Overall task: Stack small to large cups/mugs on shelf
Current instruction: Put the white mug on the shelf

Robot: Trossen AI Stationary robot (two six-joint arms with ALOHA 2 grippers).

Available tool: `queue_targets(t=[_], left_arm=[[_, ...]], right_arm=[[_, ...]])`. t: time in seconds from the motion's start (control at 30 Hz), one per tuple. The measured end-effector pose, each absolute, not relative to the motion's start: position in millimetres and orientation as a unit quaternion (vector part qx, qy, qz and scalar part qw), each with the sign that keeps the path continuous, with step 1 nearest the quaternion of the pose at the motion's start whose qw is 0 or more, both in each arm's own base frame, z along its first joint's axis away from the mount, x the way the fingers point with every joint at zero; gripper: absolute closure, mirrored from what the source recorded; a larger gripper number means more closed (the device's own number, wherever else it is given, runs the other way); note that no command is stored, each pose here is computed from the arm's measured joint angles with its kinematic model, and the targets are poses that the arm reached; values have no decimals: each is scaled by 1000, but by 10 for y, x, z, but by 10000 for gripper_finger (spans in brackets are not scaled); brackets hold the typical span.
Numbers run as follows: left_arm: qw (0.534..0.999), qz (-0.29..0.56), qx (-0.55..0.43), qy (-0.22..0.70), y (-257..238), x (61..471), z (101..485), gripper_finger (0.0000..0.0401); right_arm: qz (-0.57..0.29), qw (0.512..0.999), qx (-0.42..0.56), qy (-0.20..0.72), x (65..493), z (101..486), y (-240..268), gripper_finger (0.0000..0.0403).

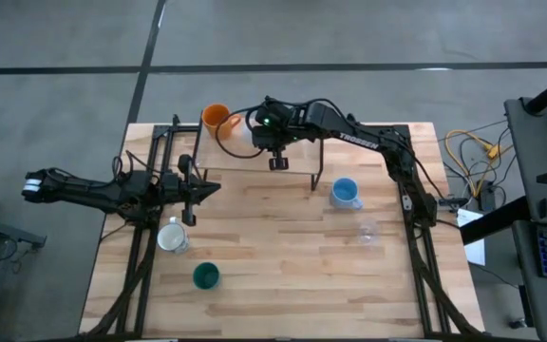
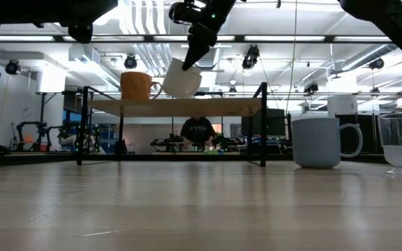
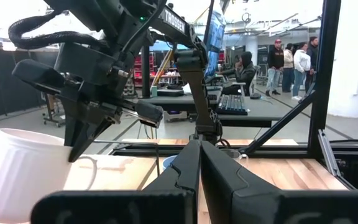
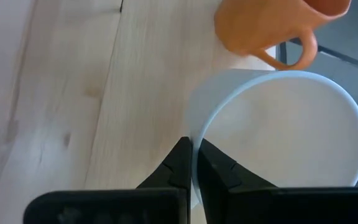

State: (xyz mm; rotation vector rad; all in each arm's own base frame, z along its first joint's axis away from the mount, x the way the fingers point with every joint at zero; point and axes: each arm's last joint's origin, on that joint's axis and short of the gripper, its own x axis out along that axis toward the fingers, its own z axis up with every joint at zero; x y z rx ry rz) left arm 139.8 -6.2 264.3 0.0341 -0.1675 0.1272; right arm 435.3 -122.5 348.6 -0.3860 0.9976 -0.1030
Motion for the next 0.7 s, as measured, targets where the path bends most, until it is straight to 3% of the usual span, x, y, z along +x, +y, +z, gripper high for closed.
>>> queue_targets(t=[0.7], left_arm=[[994, 63, 17, -84, -62, 1398, 2643, 401]], right_arm=[[-53, 858, -172, 480, 4354, 3447, -1231, 394]])
